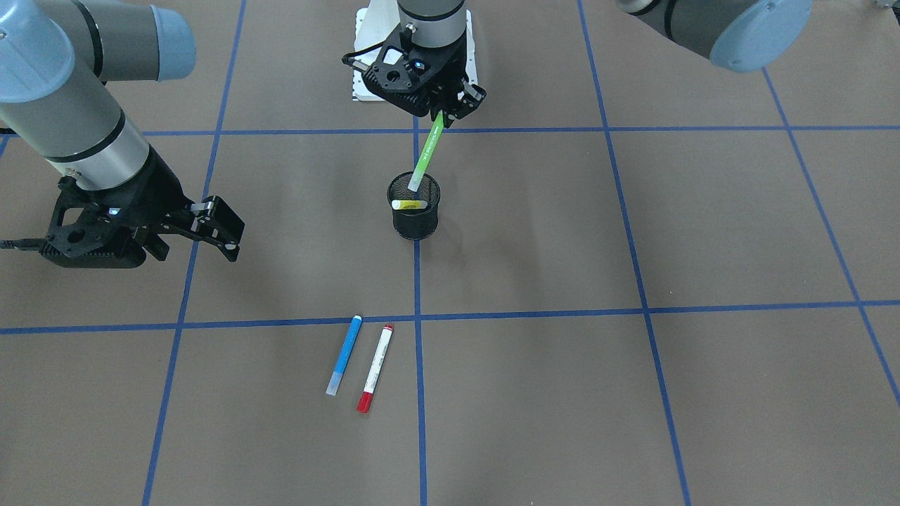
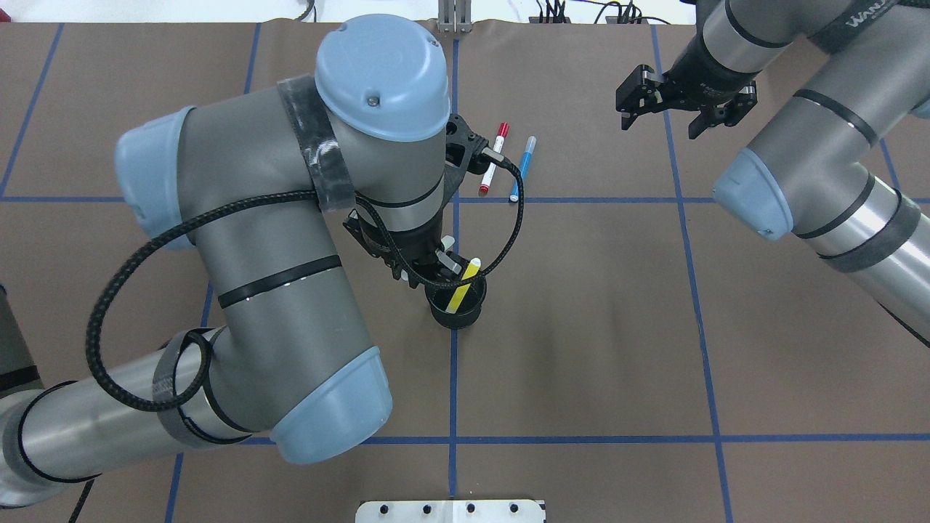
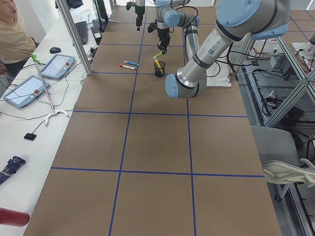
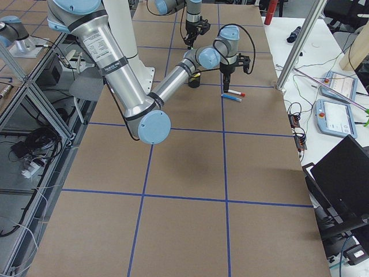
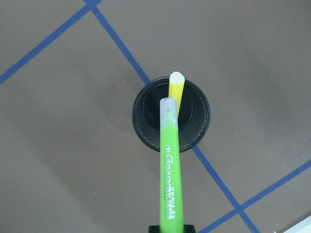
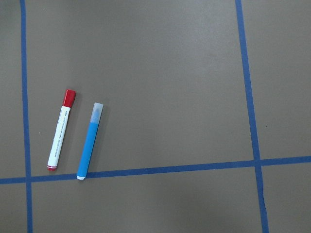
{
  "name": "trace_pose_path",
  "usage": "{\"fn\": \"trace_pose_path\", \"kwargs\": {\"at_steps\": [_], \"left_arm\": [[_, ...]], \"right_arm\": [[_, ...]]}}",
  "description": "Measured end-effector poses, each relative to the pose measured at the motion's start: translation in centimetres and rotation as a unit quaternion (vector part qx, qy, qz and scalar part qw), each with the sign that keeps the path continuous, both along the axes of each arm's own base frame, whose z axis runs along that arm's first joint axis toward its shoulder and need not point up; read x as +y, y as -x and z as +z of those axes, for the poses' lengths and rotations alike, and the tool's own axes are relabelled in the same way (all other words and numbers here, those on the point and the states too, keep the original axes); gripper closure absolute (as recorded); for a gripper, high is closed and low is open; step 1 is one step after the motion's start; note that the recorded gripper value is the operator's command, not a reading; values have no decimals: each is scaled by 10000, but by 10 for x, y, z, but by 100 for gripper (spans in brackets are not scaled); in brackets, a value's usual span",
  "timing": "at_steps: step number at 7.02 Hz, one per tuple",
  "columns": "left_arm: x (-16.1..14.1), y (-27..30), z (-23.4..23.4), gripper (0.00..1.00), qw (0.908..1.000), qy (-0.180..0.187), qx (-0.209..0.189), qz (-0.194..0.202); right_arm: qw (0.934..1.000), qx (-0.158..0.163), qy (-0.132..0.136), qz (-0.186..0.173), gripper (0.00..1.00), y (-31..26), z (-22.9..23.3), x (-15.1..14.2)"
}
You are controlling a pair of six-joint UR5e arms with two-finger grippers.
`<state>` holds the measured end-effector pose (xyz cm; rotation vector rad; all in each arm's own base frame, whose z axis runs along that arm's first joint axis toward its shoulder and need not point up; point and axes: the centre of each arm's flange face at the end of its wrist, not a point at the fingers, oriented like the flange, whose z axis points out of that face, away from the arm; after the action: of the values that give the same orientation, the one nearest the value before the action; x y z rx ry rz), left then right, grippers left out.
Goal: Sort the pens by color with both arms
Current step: 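Lift the green highlighter out of the cup with the left gripper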
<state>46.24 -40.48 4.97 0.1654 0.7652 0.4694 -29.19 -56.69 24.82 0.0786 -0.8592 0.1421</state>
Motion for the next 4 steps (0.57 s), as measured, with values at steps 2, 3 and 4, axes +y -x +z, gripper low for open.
{"fn": "trace_pose_path", "kwargs": {"at_steps": [2,3,4], "left_arm": [[-32,6,16,100,9977,146,299,-598],[-50,5,22,100,9946,186,394,-939],[-67,-2,28,100,9899,187,475,-1323]], "right_arm": [[10000,71,39,-23,1,-2,10,0],[9999,130,19,-74,1,-4,18,-1],[9998,175,-15,-118,1,-8,25,-2]]}}
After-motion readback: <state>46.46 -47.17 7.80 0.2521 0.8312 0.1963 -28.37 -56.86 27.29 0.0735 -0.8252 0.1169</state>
